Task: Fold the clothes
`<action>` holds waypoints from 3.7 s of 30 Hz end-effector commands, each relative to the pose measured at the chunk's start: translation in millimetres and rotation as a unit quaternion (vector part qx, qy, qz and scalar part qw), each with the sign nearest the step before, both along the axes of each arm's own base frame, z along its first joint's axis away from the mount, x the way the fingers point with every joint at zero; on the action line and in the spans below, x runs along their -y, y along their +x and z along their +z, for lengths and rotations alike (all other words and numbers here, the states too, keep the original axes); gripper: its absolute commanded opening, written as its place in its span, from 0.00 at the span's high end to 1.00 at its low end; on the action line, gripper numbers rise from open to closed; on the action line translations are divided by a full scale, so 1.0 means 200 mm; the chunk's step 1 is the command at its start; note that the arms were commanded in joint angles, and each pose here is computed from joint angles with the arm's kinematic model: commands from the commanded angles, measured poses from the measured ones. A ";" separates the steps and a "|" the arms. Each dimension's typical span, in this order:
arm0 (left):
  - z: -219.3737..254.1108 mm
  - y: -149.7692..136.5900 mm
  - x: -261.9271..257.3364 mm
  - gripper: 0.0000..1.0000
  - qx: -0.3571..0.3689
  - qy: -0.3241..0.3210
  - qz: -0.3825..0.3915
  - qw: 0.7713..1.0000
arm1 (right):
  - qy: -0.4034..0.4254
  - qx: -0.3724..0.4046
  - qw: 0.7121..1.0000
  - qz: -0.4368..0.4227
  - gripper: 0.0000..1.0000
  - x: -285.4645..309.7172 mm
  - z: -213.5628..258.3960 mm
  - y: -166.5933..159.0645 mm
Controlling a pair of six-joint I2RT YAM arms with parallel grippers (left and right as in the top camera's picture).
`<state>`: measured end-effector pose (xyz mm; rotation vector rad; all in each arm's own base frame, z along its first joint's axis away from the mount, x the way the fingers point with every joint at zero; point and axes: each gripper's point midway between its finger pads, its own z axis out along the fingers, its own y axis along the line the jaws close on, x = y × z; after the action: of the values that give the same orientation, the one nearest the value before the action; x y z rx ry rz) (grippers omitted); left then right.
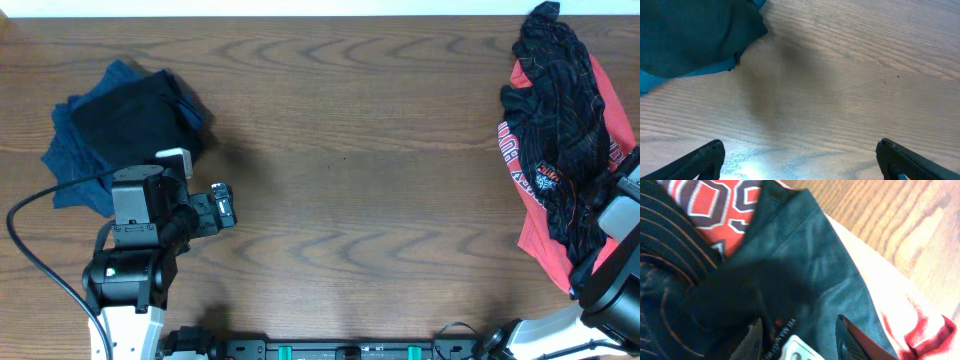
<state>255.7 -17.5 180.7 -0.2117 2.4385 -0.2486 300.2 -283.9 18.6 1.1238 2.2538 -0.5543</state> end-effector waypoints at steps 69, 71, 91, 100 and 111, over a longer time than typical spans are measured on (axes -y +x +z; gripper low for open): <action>0.04 0.02 0.00 0.02 0.012 -0.004 0.000 1.000 | -0.032 0.195 0.805 0.559 0.23 -2.33 0.79 0.46; 0.04 0.02 0.00 0.02 0.011 -0.004 0.000 1.000 | -0.049 0.199 0.825 0.527 0.24 -2.18 0.85 0.48; -0.37 0.19 0.64 0.02 -0.154 -0.187 -0.102 0.965 | -0.037 0.079 0.941 0.328 0.20 -1.17 0.76 0.29; -0.64 0.30 1.04 0.01 -0.198 -0.251 -0.077 0.944 | -0.034 0.071 0.942 0.326 0.19 -1.16 0.74 0.27; -0.87 0.39 1.19 0.46 -0.171 -0.231 -0.040 0.957 | -0.034 0.071 0.942 0.326 0.19 -1.16 0.74 0.27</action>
<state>326.7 -262.7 18.3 -0.3110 2.6997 -0.9935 354.0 -50.5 160.6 0.3141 2.2916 -0.2612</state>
